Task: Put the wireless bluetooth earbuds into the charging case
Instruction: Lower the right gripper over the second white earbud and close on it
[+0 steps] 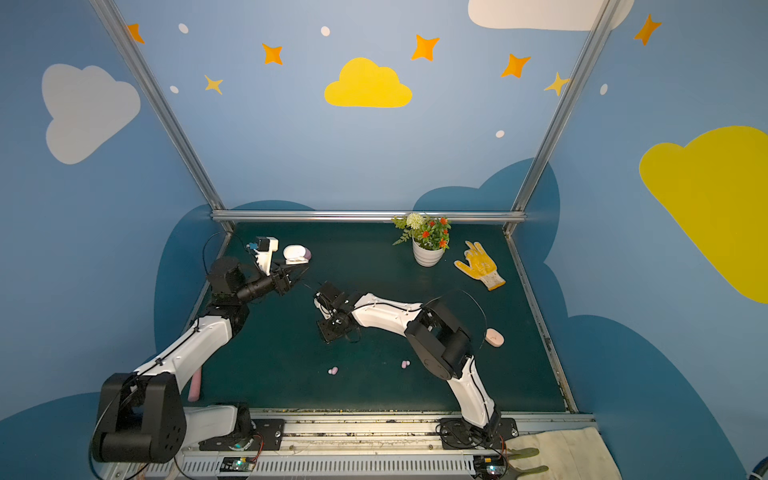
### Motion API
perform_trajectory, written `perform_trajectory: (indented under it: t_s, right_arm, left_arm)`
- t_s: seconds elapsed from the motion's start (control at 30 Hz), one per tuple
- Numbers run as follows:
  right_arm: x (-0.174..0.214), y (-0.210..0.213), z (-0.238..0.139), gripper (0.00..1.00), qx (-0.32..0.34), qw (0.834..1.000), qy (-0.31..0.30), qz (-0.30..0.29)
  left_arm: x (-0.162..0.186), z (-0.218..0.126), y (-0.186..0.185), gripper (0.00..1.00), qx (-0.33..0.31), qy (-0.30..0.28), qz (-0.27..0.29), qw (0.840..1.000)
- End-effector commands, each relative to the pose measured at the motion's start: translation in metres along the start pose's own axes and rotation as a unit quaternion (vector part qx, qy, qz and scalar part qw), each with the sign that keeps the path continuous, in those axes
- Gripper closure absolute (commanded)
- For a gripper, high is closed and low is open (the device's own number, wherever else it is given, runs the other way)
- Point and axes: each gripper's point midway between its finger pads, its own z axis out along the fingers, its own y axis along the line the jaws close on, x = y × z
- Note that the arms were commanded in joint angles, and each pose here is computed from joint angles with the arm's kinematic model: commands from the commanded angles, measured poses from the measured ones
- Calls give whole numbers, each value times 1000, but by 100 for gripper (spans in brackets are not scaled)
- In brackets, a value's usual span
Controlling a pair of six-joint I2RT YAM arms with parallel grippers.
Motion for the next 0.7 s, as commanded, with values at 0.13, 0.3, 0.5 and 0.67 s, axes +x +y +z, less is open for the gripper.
perform_trajectory:
  t_s: [0.13,0.3,0.5,0.67]
  right_arm:
    - [6,-5,7,55,7,1000,20,6]
    - [12,-17,6,56,23,999,26,20]
    - [13,-26,5,58,32,999,29,33]
    - [14,-32,0,59,37,998,29,47]
  left_arm:
    - [-5,-1,-6,84,14,-8,10,1000]
    - [-5,-1,-6,83,15,-8,10,1000]
    - [-5,-1,-6,83,17,-8,9,1000]
    - [-5,-1,-7,83,16,-8,9,1000]
